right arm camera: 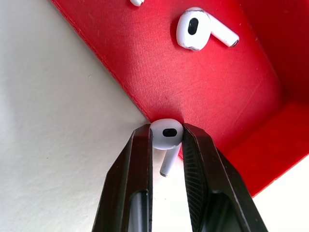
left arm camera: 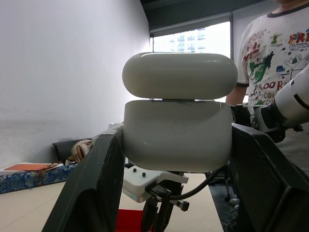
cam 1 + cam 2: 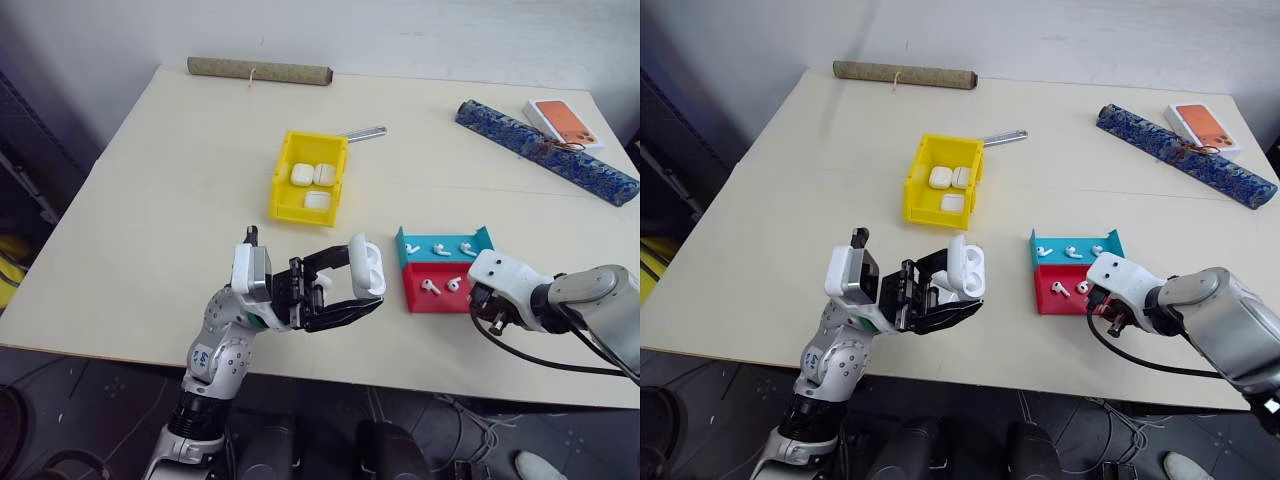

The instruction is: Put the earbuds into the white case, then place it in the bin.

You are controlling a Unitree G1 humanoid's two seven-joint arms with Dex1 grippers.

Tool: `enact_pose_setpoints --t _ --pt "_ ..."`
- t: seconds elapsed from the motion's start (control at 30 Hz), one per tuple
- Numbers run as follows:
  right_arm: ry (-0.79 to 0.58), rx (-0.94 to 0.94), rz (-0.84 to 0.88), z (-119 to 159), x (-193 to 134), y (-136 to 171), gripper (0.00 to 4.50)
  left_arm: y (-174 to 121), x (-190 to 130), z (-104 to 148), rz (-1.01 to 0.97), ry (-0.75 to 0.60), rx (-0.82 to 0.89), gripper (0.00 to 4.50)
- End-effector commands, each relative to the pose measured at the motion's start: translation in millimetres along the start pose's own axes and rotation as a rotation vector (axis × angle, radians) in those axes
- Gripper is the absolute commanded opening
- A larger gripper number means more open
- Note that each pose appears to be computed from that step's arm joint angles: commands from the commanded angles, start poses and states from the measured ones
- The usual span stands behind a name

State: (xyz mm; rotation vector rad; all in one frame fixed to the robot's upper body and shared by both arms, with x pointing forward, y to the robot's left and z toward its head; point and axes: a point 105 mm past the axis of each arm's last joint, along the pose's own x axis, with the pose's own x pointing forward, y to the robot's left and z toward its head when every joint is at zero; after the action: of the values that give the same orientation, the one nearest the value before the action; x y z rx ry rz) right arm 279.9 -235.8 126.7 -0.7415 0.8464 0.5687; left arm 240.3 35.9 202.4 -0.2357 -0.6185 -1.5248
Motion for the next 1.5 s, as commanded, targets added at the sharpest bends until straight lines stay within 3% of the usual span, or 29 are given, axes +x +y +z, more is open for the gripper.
enact_pose_setpoints --t 0.03,0.2,0.3,0.37,0.5,0.6,0.73,0.93,1.5 --pt "-0.053 -0.019 -0.019 11.5 -9.3 -4.5 0.46 -5.1 0.5 6.8 -0.024 -0.009 0.032 2.77" --pt "-0.171 -0.034 0.106 27.8 -51.6 -1.4 0.46 -7.3 -2.7 9.4 -0.038 -0.014 -0.003 2.77" --pt "-0.35 -0.076 0.259 45.5 -83.7 8.0 0.46 -5.4 -4.1 12.5 -0.03 -0.033 -0.017 2.77" --pt "-0.586 -0.094 0.312 66.7 -102.7 8.3 0.46 -5.1 -4.1 14.1 -0.045 -0.039 -0.034 2.77" --pt "-1.278 -0.044 0.41 108.9 -150.0 12.1 0.46 0.7 -1.8 25.6 -0.061 -0.115 -0.11 2.77" --pt "-1.497 0.154 0.447 121.2 -155.5 13.9 0.46 5.2 1.1 30.0 -0.077 -0.132 -0.148 2.77" --pt "-1.638 -0.012 0.478 141.0 -157.8 51.6 0.46 14.3 7.7 41.1 -0.084 -0.169 -0.194 2.77" --pt "-1.776 -0.168 0.43 163.4 -157.8 67.9 0.46 17.4 13.0 47.3 -0.138 -0.151 -0.207 2.77" --pt "-1.758 -0.144 0.48 174.0 -133.3 79.9 0.46 13.5 22.4 46.3 -0.15 -0.122 -0.228 2.77"
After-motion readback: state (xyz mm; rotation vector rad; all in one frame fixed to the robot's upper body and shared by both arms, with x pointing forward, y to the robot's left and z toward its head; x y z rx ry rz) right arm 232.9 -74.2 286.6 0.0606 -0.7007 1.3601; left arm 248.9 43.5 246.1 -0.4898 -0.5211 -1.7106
